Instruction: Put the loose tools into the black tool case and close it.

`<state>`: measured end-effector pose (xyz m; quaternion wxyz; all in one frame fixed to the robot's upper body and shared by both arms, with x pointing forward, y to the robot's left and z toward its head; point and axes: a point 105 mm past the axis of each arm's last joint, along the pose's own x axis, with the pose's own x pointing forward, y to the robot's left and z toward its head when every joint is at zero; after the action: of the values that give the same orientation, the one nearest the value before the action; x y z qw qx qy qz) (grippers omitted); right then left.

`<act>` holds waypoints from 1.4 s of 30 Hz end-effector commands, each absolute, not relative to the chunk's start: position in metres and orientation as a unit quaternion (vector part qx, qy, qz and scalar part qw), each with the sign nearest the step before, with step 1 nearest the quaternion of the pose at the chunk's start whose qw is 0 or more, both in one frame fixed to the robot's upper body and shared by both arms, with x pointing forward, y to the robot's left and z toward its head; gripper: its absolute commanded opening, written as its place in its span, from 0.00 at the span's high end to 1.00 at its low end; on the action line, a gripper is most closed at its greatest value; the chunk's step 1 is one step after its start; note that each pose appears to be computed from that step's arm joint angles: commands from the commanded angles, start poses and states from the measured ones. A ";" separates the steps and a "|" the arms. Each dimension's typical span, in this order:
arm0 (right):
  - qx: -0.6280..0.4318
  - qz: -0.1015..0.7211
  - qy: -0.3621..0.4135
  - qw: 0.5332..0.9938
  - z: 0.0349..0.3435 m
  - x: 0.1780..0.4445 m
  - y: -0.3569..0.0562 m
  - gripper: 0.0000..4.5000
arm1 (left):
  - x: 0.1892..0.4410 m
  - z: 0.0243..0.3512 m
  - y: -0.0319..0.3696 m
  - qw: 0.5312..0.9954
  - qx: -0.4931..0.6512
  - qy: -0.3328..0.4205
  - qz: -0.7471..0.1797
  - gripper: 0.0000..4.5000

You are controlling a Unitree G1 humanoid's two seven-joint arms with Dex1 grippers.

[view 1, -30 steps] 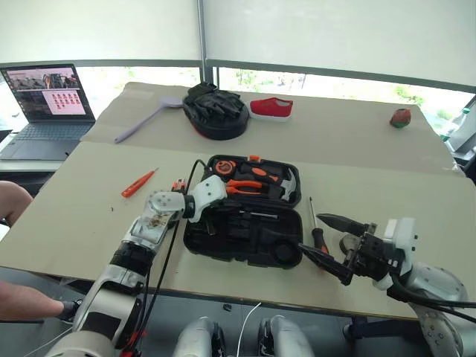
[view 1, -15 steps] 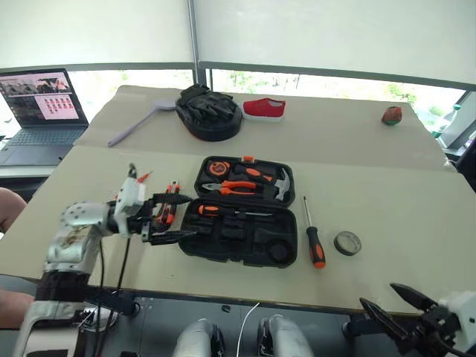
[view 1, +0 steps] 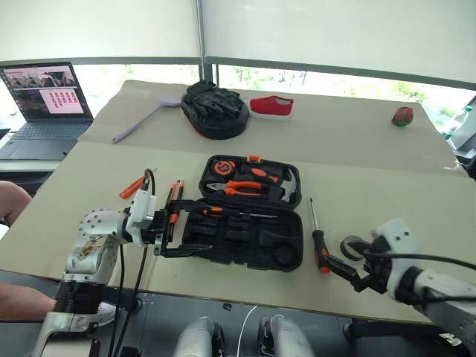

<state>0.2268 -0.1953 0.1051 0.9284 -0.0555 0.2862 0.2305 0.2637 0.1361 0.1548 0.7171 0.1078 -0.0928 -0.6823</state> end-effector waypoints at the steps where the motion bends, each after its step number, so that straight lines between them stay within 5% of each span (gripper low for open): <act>1: -0.068 0.223 0.327 0.916 0.094 0.230 -0.190 0.00 | 0.254 0.163 0.128 0.710 0.110 -0.115 -0.686 0.01; 4: -0.073 0.212 0.326 0.918 0.094 0.236 -0.189 0.00 | 0.253 0.161 0.132 0.715 0.109 -0.112 -0.681 0.01; 16: -0.048 0.078 0.282 0.955 0.094 0.242 -0.196 0.77 | 0.252 0.163 0.131 0.723 0.104 -0.113 -0.673 0.00; 24: -0.035 0.083 0.100 0.991 0.150 0.258 -0.179 0.77 | 0.256 0.166 0.128 0.732 0.082 -0.114 -0.666 0.00; 29: -0.150 0.357 -0.011 0.922 0.194 0.261 -0.120 0.77 | 0.266 0.163 0.146 0.762 0.093 -0.108 -0.632 0.00; 32: -0.243 0.488 0.015 0.838 0.188 0.270 -0.096 0.77 | 0.269 0.156 0.167 0.788 0.107 -0.090 -0.600 0.00; 42: -0.362 0.548 0.135 0.742 0.146 0.316 -0.088 0.77 | 0.257 0.150 0.189 0.819 0.114 -0.063 -0.558 0.00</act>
<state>0.3088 -0.0849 0.1406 0.7508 -0.3373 0.1377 0.5510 0.2629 0.1907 0.1365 0.8232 0.1017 -0.0413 -0.5570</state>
